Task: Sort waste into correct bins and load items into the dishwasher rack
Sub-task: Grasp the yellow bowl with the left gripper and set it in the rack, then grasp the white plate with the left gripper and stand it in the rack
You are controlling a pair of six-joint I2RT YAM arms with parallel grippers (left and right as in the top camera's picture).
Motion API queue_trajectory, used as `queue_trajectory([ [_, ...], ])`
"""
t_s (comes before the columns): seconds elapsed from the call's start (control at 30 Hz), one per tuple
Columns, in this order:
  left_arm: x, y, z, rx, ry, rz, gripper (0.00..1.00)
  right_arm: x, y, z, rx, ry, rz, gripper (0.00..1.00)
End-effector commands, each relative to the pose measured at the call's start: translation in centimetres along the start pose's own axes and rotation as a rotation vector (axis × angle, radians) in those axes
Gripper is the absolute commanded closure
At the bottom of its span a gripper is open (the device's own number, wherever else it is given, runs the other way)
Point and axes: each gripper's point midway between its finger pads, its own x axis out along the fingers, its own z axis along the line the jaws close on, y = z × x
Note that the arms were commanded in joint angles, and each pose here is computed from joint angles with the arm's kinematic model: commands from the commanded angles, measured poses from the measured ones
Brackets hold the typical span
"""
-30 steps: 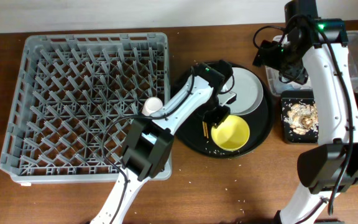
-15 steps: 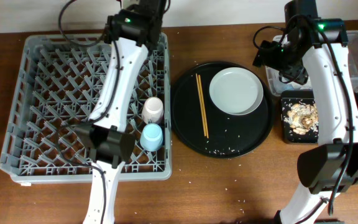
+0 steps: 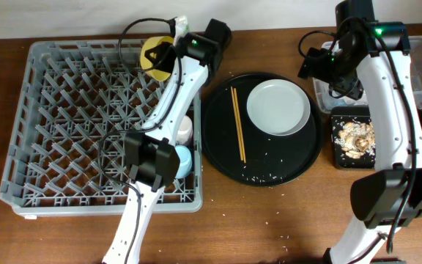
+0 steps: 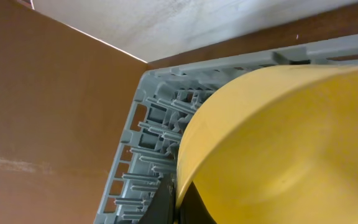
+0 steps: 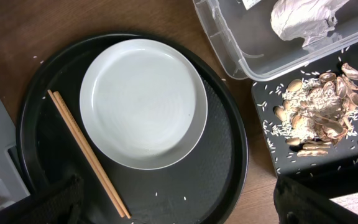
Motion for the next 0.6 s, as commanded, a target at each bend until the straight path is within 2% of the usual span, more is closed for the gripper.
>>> queue_trajectory([
  [0.0, -0.8, 0.8, -1.5, 0.026, 0.044, 0.014, 1.00, -0.7, -0.1, -0.3, 0.002, 0.007, -0.020, 0.02],
  [0.13, -1.4, 1.6, -1.8, 0.086, 0.066, 0.034, 0.99, -0.7, -0.1, -0.3, 0.002, 0.008, -0.020, 0.02],
  [0.17, -1.8, 1.9, -1.9, 0.110, 0.066, 0.037, 0.88, -0.7, -0.1, -0.3, 0.002, 0.007, -0.020, 0.01],
  [0.2, -2.3, 2.0, -2.1, 0.129, 0.069, 0.032, 0.63, -0.7, -0.1, -0.3, 0.002, 0.007, -0.020, 0.01],
  [0.27, -3.2, 2.0, -2.5, 0.137, 0.077, 0.018, 0.52, -0.7, -0.1, -0.3, 0.002, 0.007, -0.020, 0.02],
  [0.47, -4.2, 2.1, -3.4, 0.146, 0.111, 0.012, 0.54, -0.7, -0.1, -0.3, 0.002, 0.007, -0.020, 0.02],
  [0.57, -5.2, 1.0, -4.4, 0.086, 0.136, -0.030, 0.52, -0.7, -0.1, -0.3, 0.002, 0.007, -0.020, 0.02],
])
